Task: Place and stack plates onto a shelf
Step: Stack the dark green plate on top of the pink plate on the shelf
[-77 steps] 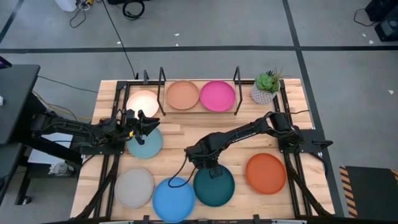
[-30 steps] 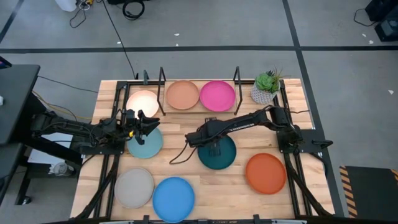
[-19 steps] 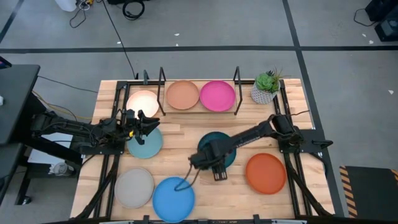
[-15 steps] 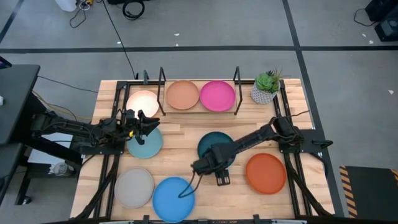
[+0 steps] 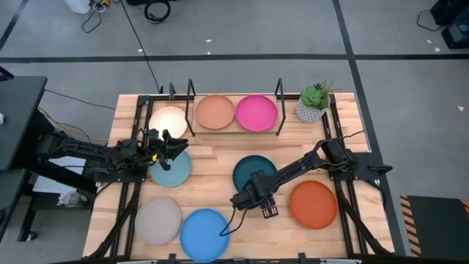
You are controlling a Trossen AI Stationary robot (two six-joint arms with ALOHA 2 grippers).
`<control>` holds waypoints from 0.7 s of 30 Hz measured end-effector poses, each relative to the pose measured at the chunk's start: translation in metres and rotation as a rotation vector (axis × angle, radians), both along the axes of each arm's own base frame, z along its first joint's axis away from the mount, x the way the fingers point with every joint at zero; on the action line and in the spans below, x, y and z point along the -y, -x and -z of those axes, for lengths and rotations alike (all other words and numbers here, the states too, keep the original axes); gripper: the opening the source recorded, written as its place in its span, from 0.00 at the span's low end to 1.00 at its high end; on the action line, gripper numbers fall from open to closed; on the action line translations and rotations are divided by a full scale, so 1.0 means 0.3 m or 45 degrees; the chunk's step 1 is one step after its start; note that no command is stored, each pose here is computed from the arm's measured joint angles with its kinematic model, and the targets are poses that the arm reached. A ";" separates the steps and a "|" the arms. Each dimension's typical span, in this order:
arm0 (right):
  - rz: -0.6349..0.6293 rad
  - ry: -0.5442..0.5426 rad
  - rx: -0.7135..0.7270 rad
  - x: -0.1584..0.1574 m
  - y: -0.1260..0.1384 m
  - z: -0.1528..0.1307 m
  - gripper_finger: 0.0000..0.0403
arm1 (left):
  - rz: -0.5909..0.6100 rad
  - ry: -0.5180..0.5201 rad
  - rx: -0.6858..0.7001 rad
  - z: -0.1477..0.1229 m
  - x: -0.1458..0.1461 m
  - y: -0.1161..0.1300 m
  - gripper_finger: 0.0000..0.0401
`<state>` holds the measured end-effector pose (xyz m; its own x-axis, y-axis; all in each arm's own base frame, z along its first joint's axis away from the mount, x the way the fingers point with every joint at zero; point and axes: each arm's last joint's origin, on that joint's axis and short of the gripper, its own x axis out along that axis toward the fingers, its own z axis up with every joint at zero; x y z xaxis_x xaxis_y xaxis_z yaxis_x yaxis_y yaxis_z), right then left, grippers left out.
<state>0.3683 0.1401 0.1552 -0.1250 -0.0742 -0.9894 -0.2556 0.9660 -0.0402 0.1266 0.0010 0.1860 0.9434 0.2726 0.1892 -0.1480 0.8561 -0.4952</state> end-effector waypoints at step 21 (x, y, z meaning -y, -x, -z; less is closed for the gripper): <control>-0.190 0.094 0.101 -0.004 -0.049 -0.133 0.05 | 0.000 0.000 0.000 0.000 0.000 0.000 0.31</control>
<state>0.3830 0.1414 0.1951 -0.0288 -0.1589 -0.9869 -0.3890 0.9112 -0.1354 0.1266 0.0010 0.1860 0.9433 0.2726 0.1895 -0.1478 0.8560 -0.4953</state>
